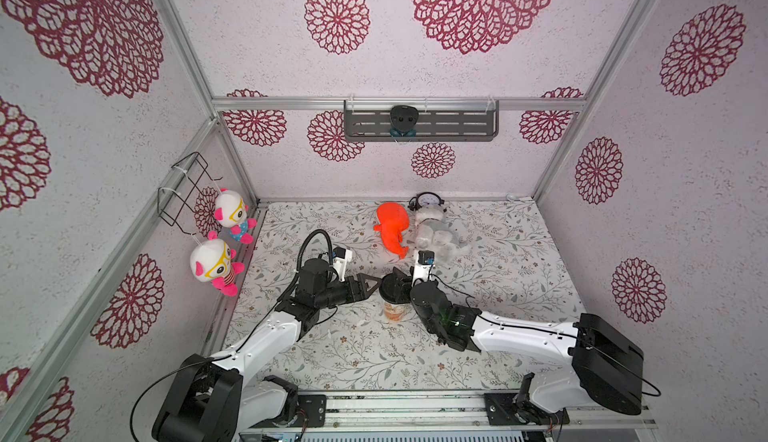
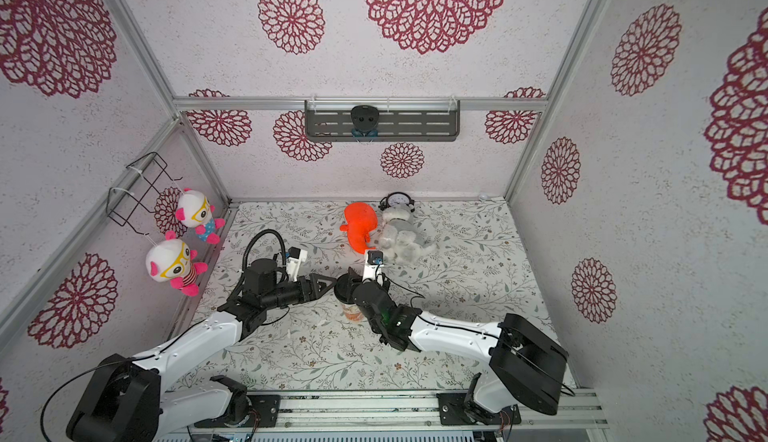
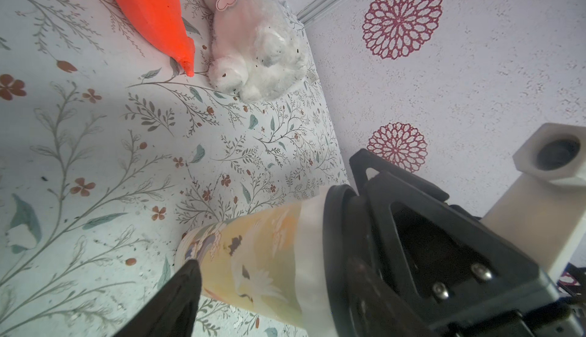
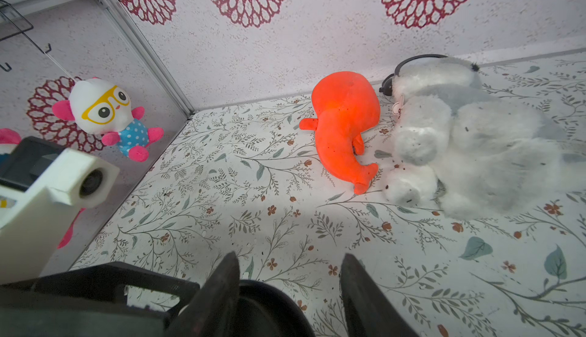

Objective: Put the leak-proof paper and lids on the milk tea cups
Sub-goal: Secure the cup lid on the cup.

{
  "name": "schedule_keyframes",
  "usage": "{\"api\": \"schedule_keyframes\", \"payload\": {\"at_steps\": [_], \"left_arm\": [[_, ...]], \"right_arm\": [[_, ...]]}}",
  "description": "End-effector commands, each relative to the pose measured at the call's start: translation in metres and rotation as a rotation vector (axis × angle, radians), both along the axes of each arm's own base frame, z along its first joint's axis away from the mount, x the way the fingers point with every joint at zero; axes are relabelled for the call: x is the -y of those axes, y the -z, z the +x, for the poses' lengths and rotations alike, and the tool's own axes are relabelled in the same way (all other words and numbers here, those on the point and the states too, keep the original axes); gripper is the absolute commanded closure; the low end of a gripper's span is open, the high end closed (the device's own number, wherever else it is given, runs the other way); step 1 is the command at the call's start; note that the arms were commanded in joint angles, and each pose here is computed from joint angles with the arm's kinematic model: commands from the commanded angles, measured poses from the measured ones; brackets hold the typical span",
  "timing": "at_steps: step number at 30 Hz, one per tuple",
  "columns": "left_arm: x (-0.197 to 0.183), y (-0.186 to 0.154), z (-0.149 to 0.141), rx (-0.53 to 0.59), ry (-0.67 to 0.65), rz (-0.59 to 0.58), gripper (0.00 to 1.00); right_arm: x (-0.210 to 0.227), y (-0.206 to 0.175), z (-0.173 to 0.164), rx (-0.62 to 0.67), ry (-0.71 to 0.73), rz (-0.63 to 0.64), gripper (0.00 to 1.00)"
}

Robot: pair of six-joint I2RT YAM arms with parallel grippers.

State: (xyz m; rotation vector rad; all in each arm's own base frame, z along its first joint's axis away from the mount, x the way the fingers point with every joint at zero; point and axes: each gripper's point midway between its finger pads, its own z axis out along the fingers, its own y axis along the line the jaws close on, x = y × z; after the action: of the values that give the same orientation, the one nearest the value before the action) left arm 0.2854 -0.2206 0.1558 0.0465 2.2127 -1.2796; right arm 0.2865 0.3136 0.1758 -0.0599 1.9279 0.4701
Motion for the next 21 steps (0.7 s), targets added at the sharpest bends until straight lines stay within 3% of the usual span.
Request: {"api": "schedule_keyframes", "payload": {"at_steps": [1,5,9,21], "left_arm": [[0.005,0.000,0.000,0.006,0.020,-0.006,0.27],[0.003,0.013,-0.003,-0.035,0.020,0.012,0.30],[-0.006,0.047,-0.011,-0.132,-0.028,0.057,0.33],[0.011,0.110,-0.035,-0.292,-0.020,0.035,0.46]], "right_arm": [[0.090,0.164,-0.054,-0.346,-0.097,-0.728,0.46],[0.089,0.163,-0.053,-0.341,-0.100,-0.731,0.46],[0.089,0.163,-0.053,-0.339,-0.102,-0.741,0.47],[0.084,0.165,-0.050,-0.335,-0.115,-0.753,0.47]]}}
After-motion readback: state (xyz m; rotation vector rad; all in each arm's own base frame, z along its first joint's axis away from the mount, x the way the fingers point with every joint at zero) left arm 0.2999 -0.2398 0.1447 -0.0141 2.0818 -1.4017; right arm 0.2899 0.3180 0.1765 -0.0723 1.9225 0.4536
